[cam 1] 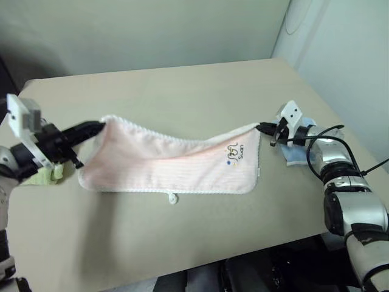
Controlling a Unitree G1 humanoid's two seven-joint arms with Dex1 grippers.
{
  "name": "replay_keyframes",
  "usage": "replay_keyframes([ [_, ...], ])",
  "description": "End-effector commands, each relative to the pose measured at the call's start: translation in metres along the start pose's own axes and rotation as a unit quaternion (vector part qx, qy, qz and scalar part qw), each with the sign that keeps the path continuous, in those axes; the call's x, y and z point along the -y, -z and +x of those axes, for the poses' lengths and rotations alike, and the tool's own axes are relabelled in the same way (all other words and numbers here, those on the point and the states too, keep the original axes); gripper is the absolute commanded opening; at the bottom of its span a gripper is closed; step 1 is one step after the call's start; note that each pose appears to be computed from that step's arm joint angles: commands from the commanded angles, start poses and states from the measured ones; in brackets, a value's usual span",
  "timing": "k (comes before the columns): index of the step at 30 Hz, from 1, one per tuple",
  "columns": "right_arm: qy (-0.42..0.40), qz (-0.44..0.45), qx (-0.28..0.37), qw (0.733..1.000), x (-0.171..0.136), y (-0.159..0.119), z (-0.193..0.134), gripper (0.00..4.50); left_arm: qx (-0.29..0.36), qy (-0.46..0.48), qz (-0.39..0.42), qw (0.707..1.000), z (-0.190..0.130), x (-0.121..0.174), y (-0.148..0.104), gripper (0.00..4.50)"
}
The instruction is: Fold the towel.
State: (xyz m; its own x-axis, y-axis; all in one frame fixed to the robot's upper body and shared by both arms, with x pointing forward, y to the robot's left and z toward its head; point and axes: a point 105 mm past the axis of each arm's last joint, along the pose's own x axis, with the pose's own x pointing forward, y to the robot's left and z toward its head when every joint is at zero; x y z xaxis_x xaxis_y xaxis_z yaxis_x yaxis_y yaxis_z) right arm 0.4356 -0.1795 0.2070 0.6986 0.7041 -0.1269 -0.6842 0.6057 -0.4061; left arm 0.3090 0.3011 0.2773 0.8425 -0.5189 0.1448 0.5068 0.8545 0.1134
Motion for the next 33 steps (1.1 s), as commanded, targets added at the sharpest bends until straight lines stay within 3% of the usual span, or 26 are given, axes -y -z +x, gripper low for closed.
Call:
replay_keyframes([
  [1, 0.07, -0.059, 0.035, 0.995, 0.035, -0.05, -0.008, 0.0, 0.051, -0.079, 0.032, 0.995, 0.012, -0.033, -0.025, 0.04],
  [7, 0.154, -0.122, 0.073, 0.978, 0.068, -0.114, -0.016, 0.0, 0.138, -0.162, 0.076, 0.974, 0.046, -0.065, -0.08, 0.04],
  [10, 0.162, -0.129, 0.083, 0.975, 0.071, -0.124, -0.019, 0.0, 0.148, -0.166, 0.083, 0.971, 0.05, -0.068, -0.087, 0.04],
  [13, 0.14, -0.134, 0.105, 0.975, 0.075, -0.135, -0.04, 0.0, 0.15, -0.097, 0.078, 0.981, 0.039, -0.048, -0.087, 0.04],
  [17, 0.044, -0.085, 0.104, 0.99, 0.055, -0.103, -0.052, 0.0, 0.085, -0.003, 0.059, 0.995, -0.001, -0.008, -0.043, 0.04],
  [19, -0.046, -0.072, 0.072, 0.994, 0.025, -0.073, -0.059, 0.0, 0.047, 0.006, 0.02, 0.999, -0.026, 0.004, -0.02, 0.04],
  [23, -0.164, -0.015, 0.019, 0.986, -0.03, -0.041, -0.078, 0.0, -0.011, 0.03, -0.022, 0.999, -0.063, 0.032, 0.007, 0.04],
  [29, -0.247, 0.043, -0.052, 0.967, -0.076, -0.01, -0.097, 0.0, -0.06, 0.027, -0.071, 0.995, -0.091, 0.045, 0.027, 0.04],
  [33, -0.222, 0.047, -0.066, 0.972, -0.073, 0.002, -0.089, 0.0, -0.083, 0.016, -0.083, 0.993, -0.095, 0.045, 0.041, 0.04],
])
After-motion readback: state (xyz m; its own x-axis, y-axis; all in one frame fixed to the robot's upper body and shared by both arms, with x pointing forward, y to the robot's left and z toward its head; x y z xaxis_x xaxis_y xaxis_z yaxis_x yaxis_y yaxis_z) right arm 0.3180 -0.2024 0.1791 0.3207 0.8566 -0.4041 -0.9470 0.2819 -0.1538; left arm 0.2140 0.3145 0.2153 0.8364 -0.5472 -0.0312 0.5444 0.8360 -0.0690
